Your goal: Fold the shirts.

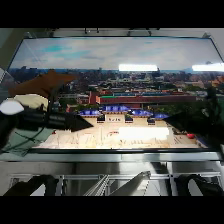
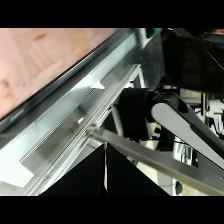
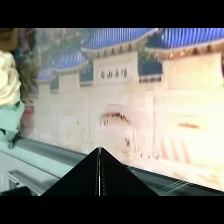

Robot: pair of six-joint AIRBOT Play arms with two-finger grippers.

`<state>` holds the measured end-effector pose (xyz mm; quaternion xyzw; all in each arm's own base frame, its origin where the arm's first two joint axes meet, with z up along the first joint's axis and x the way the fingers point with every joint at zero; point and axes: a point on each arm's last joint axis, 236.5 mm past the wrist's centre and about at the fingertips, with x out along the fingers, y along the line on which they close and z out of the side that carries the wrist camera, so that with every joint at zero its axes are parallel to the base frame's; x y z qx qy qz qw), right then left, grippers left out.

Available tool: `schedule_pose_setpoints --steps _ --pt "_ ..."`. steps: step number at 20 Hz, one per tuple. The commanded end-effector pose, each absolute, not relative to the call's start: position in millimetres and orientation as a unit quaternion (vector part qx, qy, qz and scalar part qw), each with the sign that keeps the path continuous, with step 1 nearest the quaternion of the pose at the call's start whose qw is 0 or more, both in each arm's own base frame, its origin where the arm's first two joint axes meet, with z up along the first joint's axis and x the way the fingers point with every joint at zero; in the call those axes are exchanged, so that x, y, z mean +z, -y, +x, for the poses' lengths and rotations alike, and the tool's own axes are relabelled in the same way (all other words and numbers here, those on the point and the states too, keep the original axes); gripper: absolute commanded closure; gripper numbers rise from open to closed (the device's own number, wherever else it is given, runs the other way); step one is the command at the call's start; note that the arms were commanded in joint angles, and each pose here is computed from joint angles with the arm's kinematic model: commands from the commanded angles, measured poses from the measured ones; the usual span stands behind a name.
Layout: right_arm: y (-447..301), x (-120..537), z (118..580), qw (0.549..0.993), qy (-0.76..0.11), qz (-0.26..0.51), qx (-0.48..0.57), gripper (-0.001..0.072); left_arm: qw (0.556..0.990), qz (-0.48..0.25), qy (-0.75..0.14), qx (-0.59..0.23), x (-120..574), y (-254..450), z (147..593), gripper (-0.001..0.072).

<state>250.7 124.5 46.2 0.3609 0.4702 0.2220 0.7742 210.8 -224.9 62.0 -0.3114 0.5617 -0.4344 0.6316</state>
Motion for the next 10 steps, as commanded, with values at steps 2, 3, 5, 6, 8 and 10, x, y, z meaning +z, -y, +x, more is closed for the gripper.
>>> schedule_pose_setpoints --steps 2,3,5,6,8,10 --pt "-141.6 31.7 229.4 0.773 -0.464 0.356 0.246 0.0695 0.649 -0.334 -0.566 -0.384 22.0 205.4 176.4 0.0688" --pt "-141.6 31.6 229.4 0.773 -0.464 0.357 0.246 0.0695 0.657 -0.336 -0.557 -0.382 25.1 202.2 177.2 0.0688" --pt "-141.7 31.2 229.3 0.772 -0.465 0.357 0.246 0.0695 0.671 -0.346 -0.543 -0.367 32.1 195.4 182.4 0.0688" --pt "-141.7 31.4 229.3 0.772 -0.464 0.357 0.246 0.0694 0.677 -0.351 -0.536 -0.362 36.0 192.8 184.7 0.0688" --pt "-141.7 31.3 229.3 0.772 -0.464 0.357 0.246 0.0695 0.693 -0.352 -0.517 -0.358 43.2 187.6 188.9 0.0688" --pt "-141.7 31.3 229.3 0.772 -0.464 0.357 0.246 0.0695 0.702 -0.352 -0.505 -0.357 49.8 183.5 188.8 0.0688"
